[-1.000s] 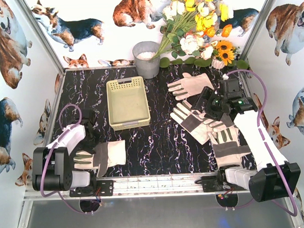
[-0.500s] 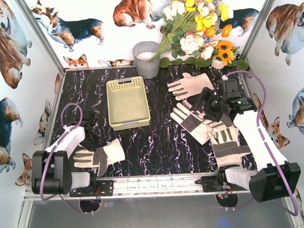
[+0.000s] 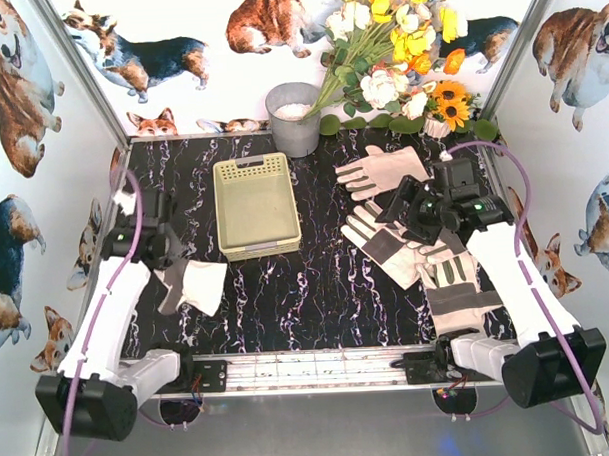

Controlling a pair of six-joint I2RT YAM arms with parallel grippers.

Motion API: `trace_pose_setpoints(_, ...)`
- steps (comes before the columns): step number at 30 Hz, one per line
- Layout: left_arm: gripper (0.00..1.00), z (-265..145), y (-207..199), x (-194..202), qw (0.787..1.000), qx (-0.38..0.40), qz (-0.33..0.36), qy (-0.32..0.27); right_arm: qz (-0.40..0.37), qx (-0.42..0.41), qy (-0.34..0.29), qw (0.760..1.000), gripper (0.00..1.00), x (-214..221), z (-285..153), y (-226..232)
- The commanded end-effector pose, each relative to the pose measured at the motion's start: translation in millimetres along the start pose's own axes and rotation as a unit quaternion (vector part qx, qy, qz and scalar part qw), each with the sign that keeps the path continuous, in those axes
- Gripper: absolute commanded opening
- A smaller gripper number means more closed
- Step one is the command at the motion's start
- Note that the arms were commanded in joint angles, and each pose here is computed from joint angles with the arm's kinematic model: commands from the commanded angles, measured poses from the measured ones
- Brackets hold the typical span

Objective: Put the gloves into the storage basket
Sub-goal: Pick up the glove at the corner of the board, then place the glove at the corner of the board.

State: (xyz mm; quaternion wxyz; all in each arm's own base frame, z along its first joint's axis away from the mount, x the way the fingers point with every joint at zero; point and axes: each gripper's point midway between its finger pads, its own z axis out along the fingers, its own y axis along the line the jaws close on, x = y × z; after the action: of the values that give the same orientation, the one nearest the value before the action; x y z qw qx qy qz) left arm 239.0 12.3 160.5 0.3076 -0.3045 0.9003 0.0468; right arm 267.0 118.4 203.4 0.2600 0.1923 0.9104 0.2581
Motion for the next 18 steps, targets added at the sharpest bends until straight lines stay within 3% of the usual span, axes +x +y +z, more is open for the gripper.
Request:
trace_pose_setpoints(1,0.0,-26.3,-35.9,12.7,0.986,0.042,0.161,0.019,-0.017,-0.03,-0.002,0.999,0.79,-8.2,-4.9,28.6)
trace_pose_setpoints(7,0.0,-66.4,-102.9,51.4,0.95,0.121,0.289,0.021,-0.03,-0.038,0.013,0.999,0.79,2.2,0.4,43.7)
trace_pose_setpoints(11,0.0,-92.1,-146.8,108.0,0.898,0.203,0.387,0.041,-0.024,-0.038,0.025,0.999,0.79,16.3,5.2,45.3)
trace_pose_setpoints(13,0.0,-96.3,-157.8,139.2,0.874,0.236,0.419,0.068,-0.018,-0.039,0.029,0.999,0.79,23.2,7.4,45.0)
trace_pose_setpoints(18,0.0,-90.6,-163.9,183.6,0.838,0.252,0.471,0.11,-0.006,-0.037,0.035,0.999,0.79,35.9,9.1,40.6)
